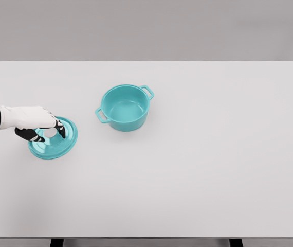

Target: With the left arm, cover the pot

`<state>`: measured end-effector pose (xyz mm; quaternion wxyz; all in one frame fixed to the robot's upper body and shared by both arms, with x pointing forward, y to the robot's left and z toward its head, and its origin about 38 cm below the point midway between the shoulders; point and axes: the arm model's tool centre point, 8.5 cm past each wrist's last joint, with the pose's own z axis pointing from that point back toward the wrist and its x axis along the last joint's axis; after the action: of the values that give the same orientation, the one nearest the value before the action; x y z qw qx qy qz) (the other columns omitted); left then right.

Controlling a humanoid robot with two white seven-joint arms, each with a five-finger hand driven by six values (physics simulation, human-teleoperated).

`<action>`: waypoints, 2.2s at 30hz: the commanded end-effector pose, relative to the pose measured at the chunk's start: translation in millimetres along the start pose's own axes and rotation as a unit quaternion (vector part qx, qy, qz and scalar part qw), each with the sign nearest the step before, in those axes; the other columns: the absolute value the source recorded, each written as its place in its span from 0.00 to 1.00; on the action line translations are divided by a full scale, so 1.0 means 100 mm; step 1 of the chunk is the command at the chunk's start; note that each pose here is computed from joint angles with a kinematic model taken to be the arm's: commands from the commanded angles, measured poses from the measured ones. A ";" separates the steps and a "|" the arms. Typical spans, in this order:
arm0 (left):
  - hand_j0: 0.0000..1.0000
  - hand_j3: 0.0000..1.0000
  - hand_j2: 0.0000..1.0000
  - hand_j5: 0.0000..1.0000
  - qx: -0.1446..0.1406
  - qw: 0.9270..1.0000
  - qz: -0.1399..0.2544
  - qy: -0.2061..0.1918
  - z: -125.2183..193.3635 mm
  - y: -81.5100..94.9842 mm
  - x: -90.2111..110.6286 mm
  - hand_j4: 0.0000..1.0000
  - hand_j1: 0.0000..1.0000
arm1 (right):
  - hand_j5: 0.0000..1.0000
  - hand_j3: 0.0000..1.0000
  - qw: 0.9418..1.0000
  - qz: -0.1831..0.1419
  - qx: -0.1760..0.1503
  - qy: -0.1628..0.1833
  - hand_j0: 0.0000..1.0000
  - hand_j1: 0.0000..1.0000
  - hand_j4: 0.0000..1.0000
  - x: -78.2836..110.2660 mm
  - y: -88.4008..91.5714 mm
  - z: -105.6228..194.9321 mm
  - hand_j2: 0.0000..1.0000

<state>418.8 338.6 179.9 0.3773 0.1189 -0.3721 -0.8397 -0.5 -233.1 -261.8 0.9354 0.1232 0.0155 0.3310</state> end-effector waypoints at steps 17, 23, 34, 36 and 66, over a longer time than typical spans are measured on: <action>0.44 0.44 0.44 0.44 -0.003 1.000 -0.003 -0.008 -0.04 0.00 0.04 0.44 0.44 | 1.00 1.00 1.000 0.000 0.001 0.000 1.00 1.00 1.00 0.00 0.00 0.00 1.00; 0.39 0.39 0.39 0.39 -0.003 1.000 -0.004 -0.008 -0.04 0.00 0.04 0.39 0.39 | 1.00 1.00 1.000 0.000 0.000 0.000 1.00 1.00 1.00 0.00 0.00 0.00 1.00; 0.35 0.35 0.35 0.35 0.021 0.999 -0.028 -0.010 0.06 0.27 0.04 0.35 0.35 | 1.00 1.00 1.000 0.000 0.001 0.000 1.00 1.00 1.00 0.00 0.00 0.00 1.00; 0.33 0.33 0.33 0.33 0.027 0.999 -0.032 -0.012 0.06 0.33 0.05 0.33 0.33 | 1.00 1.00 1.000 0.000 0.000 0.000 1.00 1.00 1.00 0.00 0.00 0.00 1.00; 0.35 0.35 0.35 0.35 0.113 0.988 -0.079 -0.067 -0.40 1.54 0.49 0.35 0.35 | 1.00 1.00 1.000 0.000 0.000 0.000 1.00 1.00 1.00 0.00 0.00 0.00 1.00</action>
<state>486.0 219.7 269.6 0.2655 0.1381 -0.4768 -0.8265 -0.4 -233.1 -261.8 0.9355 0.1231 0.0154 0.3310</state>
